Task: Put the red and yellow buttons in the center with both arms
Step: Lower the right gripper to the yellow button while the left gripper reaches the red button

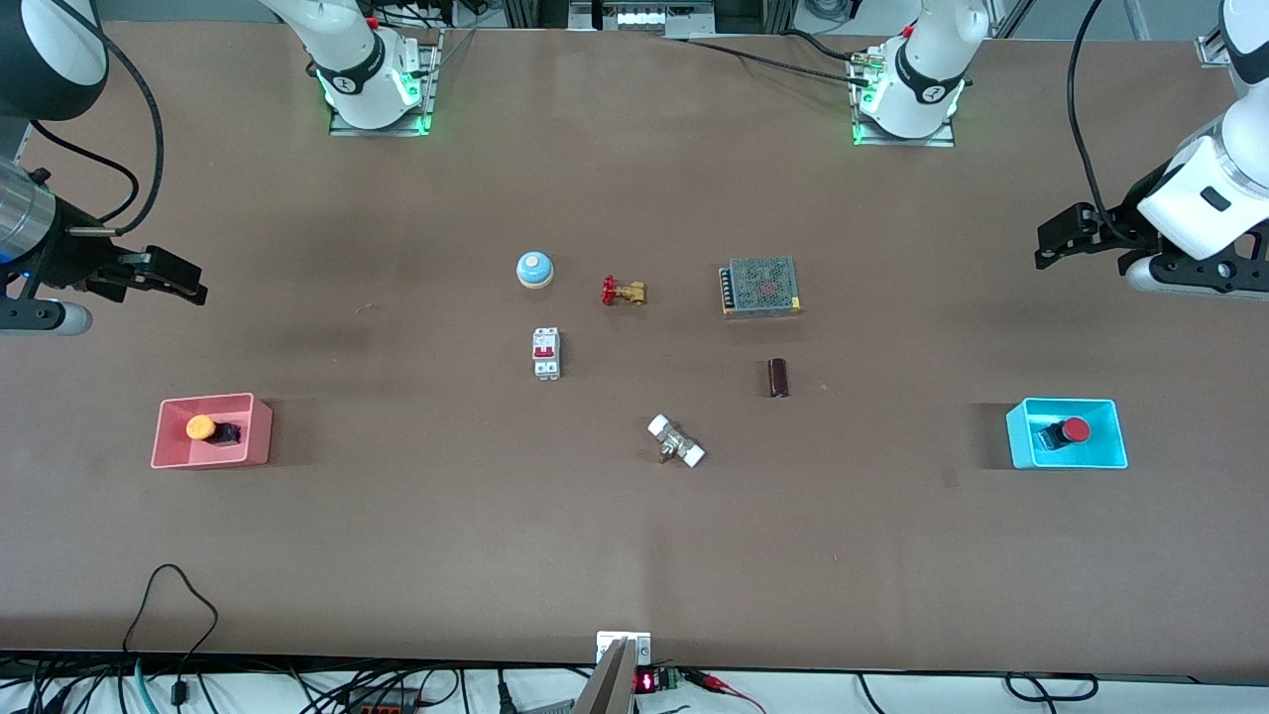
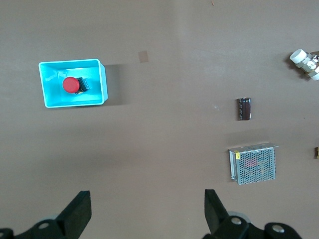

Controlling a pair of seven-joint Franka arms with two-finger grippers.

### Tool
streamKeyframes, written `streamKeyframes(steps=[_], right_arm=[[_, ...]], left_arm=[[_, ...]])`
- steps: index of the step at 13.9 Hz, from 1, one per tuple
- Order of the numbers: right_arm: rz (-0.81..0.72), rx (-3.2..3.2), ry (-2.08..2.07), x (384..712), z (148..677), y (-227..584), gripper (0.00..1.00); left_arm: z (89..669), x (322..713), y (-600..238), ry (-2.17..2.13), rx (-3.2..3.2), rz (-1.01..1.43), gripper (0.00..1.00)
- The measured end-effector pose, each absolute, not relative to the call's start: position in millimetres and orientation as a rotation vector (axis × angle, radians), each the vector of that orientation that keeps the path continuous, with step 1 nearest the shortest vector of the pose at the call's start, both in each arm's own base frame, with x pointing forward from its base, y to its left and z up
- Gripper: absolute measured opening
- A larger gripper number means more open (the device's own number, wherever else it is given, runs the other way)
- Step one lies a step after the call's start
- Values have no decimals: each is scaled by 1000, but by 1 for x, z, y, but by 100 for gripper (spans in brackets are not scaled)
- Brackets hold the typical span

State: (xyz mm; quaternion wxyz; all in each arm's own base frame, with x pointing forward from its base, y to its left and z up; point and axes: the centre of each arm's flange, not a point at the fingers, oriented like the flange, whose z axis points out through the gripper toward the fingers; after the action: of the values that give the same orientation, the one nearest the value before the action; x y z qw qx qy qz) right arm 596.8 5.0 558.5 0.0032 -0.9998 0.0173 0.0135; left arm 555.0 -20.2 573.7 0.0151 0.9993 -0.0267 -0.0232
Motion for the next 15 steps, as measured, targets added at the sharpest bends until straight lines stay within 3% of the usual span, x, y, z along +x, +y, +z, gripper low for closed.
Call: streamKeyframes(steps=[9,15], right_arm=[[70,-3136,83,598,553,-6,100],[147,-3160,23,625,488,-42,100]], left_arm=[[574,555,-20,-83,3110,-72,100],[547,581,-14,-65,3102,-132,100]])
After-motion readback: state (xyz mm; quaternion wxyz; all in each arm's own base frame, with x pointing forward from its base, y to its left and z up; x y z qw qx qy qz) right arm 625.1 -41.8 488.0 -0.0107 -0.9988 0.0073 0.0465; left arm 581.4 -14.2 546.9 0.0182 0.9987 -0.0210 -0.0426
